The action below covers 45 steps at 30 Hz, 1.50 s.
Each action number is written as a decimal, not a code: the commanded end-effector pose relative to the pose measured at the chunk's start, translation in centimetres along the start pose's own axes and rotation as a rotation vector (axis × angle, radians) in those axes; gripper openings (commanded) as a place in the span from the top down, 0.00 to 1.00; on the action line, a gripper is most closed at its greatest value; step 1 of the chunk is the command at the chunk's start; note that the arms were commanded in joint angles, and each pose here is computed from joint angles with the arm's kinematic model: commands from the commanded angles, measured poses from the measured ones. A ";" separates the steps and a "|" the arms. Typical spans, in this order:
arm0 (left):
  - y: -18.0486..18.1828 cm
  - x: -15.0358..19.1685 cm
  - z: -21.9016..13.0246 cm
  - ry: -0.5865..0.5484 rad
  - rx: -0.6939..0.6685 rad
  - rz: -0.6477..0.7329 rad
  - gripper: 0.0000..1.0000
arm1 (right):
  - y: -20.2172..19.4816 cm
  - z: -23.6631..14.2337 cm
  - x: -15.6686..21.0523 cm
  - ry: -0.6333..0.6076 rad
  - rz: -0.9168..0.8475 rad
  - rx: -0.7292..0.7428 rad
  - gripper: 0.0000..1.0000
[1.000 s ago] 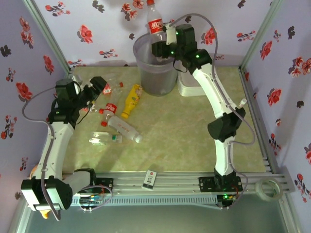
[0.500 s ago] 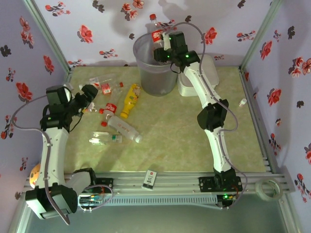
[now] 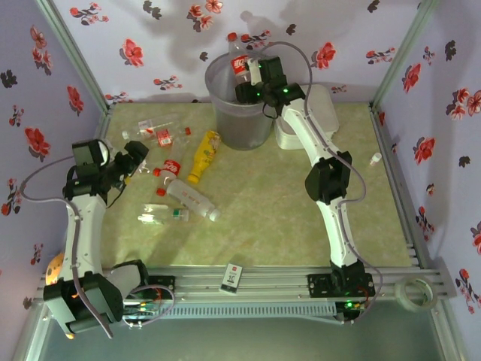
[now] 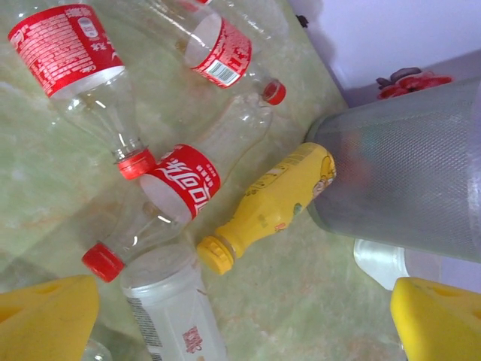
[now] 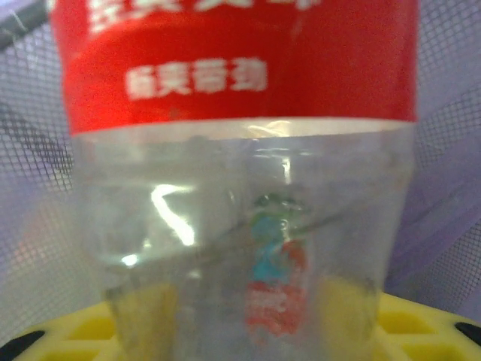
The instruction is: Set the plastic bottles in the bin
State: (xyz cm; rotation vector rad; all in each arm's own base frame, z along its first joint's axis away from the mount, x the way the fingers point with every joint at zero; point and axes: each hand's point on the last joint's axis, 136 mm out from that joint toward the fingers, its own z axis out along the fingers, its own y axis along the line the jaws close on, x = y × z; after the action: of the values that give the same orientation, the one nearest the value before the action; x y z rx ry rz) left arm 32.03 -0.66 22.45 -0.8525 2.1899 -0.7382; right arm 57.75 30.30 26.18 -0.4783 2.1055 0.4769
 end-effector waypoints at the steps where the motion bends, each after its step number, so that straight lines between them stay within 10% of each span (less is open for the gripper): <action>1: 0.5 0.2 0.5 0.014 -0.001 0.014 0.00 | 0.1 -0.3 -0.7 -0.025 -0.021 0.002 0.40; 14: 2.5 -0.4 1.6 0.011 -0.067 0.012 0.00 | 1.2 -2.3 -4.3 -0.119 -0.045 -0.020 0.22; 26: 7.0 -5.8 5.6 -0.112 -0.312 0.031 0.00 | 5.3 -12.4 -10.6 -0.285 -0.127 -0.108 0.07; 45: 12.5 -10.0 17.0 -0.095 -0.427 -0.068 0.01 | 4.7 -24.8 2.0 -0.116 -0.084 -0.025 0.08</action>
State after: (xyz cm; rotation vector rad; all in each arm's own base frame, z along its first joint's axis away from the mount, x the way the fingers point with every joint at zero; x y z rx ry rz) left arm 44.28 9.29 6.95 -1.1344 2.3192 -0.2531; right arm 38.32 22.48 39.01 -0.5683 1.9322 0.5003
